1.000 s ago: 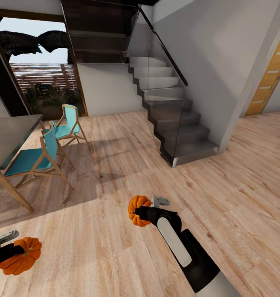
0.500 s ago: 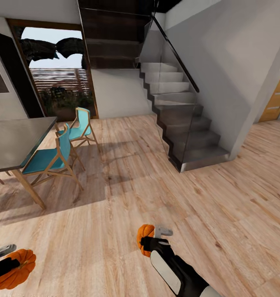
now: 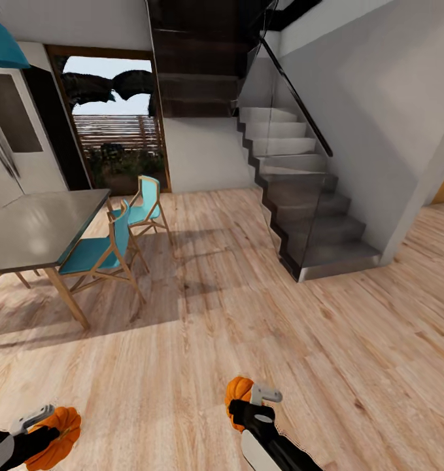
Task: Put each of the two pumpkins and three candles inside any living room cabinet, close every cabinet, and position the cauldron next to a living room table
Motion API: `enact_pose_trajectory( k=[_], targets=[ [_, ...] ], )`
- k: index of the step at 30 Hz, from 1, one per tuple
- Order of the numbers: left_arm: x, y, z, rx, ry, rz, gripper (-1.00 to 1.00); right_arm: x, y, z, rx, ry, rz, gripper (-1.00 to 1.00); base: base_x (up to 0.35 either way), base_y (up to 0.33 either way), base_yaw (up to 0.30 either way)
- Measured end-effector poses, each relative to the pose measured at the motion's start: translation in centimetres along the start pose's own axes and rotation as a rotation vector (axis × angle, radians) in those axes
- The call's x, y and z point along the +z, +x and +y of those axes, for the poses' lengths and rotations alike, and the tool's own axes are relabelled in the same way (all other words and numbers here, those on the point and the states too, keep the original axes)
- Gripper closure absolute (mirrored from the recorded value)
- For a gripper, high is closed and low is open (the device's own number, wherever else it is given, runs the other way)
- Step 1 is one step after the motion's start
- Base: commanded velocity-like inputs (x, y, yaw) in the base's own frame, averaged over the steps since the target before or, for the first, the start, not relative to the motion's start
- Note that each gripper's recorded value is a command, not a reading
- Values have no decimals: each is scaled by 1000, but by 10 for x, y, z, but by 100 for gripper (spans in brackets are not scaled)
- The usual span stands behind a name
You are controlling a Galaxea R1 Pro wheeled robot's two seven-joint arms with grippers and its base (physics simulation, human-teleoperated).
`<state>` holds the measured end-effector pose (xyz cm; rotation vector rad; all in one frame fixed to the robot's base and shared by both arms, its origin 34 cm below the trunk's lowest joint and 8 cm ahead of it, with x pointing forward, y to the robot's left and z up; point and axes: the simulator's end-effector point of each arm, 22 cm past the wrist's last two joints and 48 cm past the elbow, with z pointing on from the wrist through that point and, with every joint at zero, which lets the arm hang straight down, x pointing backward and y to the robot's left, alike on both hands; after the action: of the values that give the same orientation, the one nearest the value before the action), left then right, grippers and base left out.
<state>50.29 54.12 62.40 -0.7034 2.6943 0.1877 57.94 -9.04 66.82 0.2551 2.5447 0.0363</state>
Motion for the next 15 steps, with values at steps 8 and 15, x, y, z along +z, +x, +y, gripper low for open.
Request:
enact_pose_trajectory(
  k=[8,15],
  targets=[
    [-5,10,-23,-7,18,-42,100,-6,8,-10,-41,33,-52,100,0,0,155],
    [-8,8,-26,-10,24,-52,100,-6,10,-16,-63,49,-77,100,0,0,154]
  ],
)
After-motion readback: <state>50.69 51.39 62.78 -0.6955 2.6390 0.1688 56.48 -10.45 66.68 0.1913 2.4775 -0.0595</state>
